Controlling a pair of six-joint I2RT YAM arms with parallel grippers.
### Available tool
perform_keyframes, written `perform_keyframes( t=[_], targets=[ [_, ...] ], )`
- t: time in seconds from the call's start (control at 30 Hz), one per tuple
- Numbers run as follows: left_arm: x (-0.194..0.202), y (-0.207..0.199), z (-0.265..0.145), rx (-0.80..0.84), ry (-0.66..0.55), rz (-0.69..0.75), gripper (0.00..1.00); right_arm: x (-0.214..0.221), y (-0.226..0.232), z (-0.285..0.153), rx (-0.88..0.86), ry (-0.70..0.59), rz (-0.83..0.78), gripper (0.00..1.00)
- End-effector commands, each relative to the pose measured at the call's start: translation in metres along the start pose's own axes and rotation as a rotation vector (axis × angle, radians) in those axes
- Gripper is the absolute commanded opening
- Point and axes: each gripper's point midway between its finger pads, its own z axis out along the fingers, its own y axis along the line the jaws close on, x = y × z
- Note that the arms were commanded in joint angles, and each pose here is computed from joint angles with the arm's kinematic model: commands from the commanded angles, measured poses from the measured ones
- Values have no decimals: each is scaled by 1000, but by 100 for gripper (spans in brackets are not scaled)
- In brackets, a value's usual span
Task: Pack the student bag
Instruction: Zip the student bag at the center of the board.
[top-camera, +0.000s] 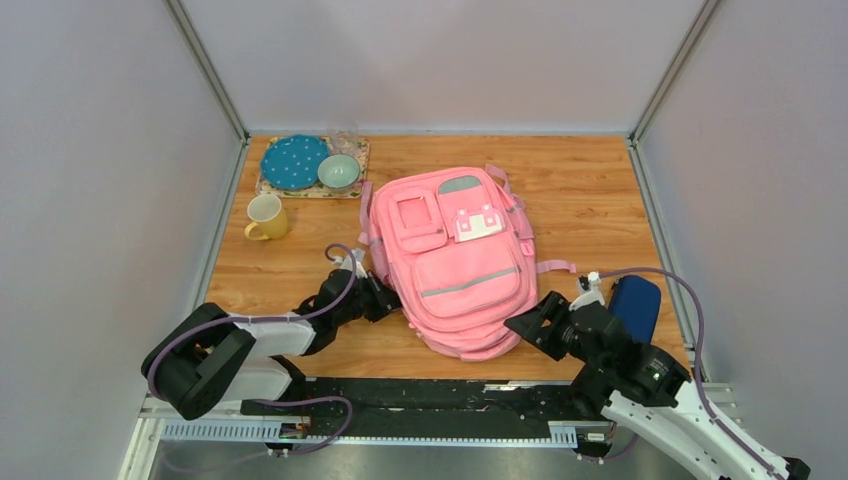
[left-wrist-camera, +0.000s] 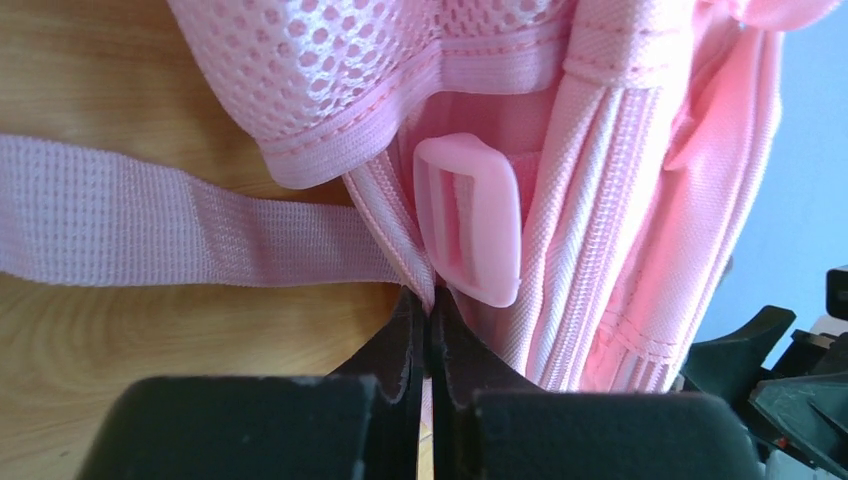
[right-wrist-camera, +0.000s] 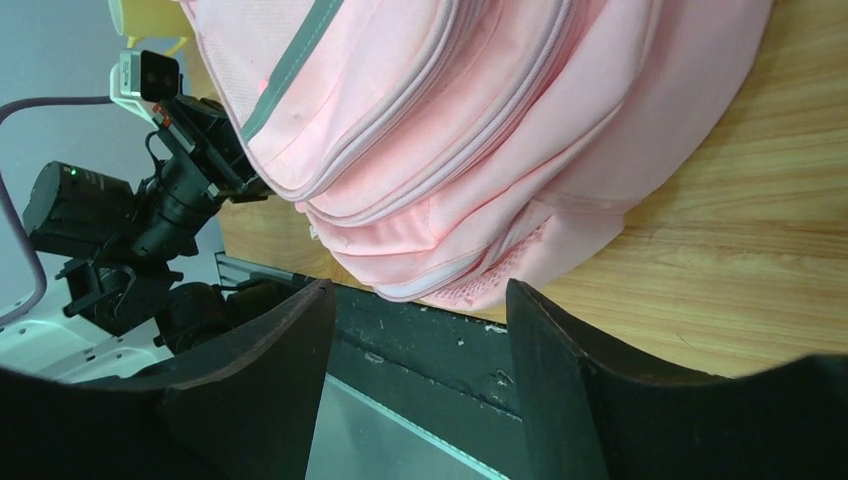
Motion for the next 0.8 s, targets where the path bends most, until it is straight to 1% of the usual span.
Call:
perform_keyframes(
  t=[0.0,0.07,0.13,0.17,0.2,0.23,0.27,0.33,0.37,0.43,0.47,0.5,0.57,0.6,0.67,0.77],
  targets=[
    [-12,-76,2,238,-6,74,0,-4,34,-22,-128,20,1,66],
    [-8,-97,4,281,-2,114,0,-2,41,-26,-153,36,6,65],
    [1,-109,7,303,22,167,0,4,48,-25,-167,78,5,63],
    [-3,-126,9,334,19,187,0,9,51,-26,-178,108,4,62],
    [1,-131,11,340,30,225,0,13,59,-27,-203,138,-1,59],
    [5,-134,14,344,52,247,0,15,59,-24,-190,154,-4,58],
    [5,-149,15,371,55,270,0,17,62,-24,-193,167,-12,57],
    [9,-157,18,387,82,323,0,19,62,-19,-164,173,-26,56],
    [10,-171,18,411,83,347,0,22,62,-17,-159,185,-38,56],
    [17,-172,23,399,124,406,0,25,69,-12,-173,198,-46,55],
    [16,-187,23,427,129,432,0,33,72,-9,-174,227,-60,55],
    [25,-187,23,431,166,469,0,33,80,-5,-200,220,-60,54],
    [29,-197,25,449,183,504,0,41,83,1,-181,223,-67,54],
    [36,-198,24,455,198,533,0,35,80,6,-154,174,-68,54],
    [43,-204,21,476,212,558,0,31,79,9,-126,140,-66,54],
    [54,-208,16,502,233,616,0,14,67,18,-52,36,-47,55]
  ],
)
